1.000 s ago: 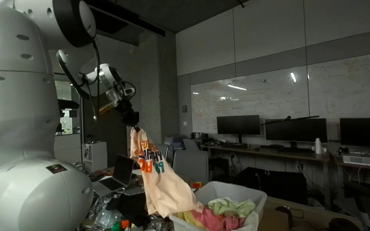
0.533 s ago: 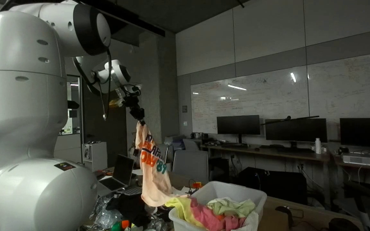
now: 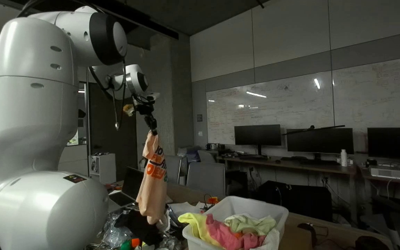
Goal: Remove the clothes and towels from the storage box and put them on the table
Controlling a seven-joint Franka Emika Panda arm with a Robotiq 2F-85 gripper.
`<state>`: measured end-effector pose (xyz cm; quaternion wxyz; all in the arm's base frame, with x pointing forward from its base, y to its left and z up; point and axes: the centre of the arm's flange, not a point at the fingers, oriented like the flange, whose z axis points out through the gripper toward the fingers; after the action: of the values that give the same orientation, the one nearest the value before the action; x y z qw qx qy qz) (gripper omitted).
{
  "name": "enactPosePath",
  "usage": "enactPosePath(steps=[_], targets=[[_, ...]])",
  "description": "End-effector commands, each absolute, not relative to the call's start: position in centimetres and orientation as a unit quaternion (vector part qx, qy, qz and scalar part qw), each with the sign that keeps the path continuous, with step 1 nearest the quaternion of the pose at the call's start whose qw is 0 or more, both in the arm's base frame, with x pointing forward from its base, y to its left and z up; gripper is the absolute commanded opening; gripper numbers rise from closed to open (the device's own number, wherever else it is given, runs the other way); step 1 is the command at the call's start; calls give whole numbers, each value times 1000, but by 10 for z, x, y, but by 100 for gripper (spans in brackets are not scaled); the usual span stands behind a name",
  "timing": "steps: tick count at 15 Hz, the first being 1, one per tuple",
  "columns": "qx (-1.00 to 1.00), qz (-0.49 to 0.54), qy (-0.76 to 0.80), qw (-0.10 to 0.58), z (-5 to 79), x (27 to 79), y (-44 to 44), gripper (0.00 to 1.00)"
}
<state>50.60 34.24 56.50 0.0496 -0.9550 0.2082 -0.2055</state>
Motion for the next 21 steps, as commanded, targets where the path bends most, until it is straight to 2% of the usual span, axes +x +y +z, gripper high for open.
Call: enactPosePath(steps=[1, 5, 9, 11, 16, 21], targets=[[-963, -190, 189, 18, 561, 519, 349, 37], [-972, -145, 173, -62, 530, 513, 332, 69], [-964, -47, 213, -155, 482, 500, 271, 98], [-958, -12, 236, -161, 461, 496, 233, 100], [-954, 53, 273, -111, 403, 482, 131, 100], [-963, 29, 261, -65, 345, 467, 49, 100]])
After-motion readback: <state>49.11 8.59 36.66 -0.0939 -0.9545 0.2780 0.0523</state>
